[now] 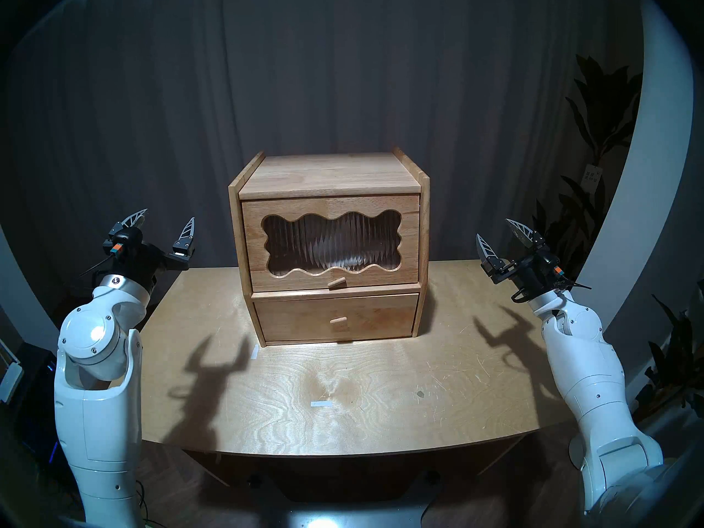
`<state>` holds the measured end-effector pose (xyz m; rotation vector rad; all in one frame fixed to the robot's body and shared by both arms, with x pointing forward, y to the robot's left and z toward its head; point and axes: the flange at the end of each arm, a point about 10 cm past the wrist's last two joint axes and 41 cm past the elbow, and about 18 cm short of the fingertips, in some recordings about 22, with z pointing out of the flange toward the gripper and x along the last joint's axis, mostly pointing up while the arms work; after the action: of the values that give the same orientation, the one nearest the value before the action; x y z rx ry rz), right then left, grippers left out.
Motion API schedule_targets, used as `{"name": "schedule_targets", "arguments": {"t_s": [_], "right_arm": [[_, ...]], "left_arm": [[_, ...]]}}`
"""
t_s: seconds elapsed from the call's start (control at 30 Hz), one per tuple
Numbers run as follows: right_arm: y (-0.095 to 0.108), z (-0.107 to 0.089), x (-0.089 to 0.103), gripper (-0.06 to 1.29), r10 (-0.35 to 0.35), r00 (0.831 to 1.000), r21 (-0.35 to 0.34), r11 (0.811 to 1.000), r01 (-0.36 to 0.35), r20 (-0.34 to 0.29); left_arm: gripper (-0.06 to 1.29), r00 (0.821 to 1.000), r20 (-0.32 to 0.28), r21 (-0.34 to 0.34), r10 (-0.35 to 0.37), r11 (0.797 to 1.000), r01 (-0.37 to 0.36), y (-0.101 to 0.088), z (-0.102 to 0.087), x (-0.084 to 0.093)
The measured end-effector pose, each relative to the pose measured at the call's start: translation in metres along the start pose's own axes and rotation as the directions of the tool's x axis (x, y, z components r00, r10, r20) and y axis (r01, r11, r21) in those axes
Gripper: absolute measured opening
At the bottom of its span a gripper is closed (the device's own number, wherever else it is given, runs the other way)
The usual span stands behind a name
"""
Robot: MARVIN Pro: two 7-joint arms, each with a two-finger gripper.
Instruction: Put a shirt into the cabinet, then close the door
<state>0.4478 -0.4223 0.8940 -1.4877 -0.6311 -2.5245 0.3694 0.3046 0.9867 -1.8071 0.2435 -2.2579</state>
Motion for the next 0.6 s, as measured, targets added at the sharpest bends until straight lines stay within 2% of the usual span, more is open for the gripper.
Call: {"name": "schedule_targets", "arguments": {"t_s": [0.27,0.6], "right_arm": [[0.000,0.000,0.000,1.25,0.000,1.000,0.000,1.000,0.000,0.001],[0.000,0.000,0.000,1.25,-0.001,1.000,0.000,1.000,0.001,0.000]], "left_arm": [[1.22,0.996,0.038,0.017,-0.083,0.996,0.082,0.007,0.025,-0.024],[1.22,0.990,0.065,0.045,-0.129,0.991,0.126,0.010,0.051,-0.050]]}}
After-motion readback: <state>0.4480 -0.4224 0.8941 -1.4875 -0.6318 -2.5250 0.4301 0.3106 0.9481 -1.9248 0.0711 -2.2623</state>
